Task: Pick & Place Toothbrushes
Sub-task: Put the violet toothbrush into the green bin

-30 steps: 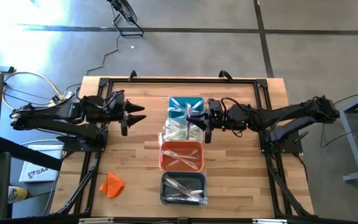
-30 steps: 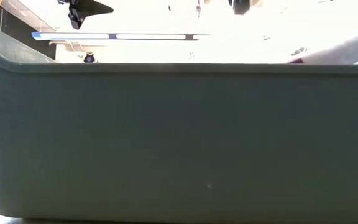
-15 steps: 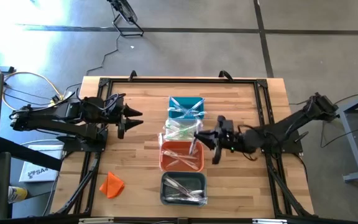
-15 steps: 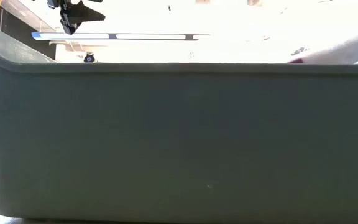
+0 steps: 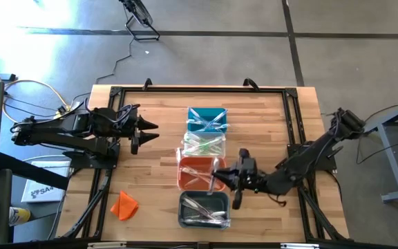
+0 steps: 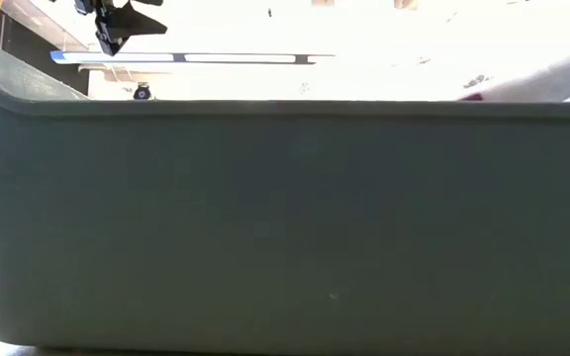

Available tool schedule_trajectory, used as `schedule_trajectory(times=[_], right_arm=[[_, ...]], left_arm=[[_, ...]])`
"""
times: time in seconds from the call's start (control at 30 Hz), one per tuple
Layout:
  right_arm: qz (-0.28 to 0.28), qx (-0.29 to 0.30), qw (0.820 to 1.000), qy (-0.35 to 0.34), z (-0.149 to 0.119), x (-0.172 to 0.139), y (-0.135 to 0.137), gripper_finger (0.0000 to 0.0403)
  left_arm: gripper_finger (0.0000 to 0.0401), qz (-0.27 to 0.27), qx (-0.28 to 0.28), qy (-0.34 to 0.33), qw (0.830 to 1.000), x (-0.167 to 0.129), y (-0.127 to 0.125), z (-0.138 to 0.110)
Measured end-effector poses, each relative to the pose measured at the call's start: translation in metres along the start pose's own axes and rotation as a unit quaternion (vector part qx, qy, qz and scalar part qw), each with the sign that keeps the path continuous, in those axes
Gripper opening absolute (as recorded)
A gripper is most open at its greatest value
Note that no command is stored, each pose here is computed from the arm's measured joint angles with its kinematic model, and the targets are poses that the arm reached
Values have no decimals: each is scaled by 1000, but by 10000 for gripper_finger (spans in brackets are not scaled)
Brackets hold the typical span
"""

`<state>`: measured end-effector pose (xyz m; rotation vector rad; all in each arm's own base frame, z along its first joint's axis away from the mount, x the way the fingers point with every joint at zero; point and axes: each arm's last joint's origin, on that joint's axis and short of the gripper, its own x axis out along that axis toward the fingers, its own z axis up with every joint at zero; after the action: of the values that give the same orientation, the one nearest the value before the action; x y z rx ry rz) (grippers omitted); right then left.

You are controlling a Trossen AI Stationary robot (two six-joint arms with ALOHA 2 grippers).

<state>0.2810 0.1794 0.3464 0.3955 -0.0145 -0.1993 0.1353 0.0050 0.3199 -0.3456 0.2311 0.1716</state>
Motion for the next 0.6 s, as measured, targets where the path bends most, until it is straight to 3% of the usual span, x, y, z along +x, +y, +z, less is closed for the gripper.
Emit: schedule_trajectory(times=[0.27,0.6], right_arm=[[10,-4,996,86,-14,14,17,11],[3,-37,984,175,-62,29,14,11]], left_arm=[[195,0,-1,0,1000,0,0,0],[195,0,0,1,1000,0,0,0]])
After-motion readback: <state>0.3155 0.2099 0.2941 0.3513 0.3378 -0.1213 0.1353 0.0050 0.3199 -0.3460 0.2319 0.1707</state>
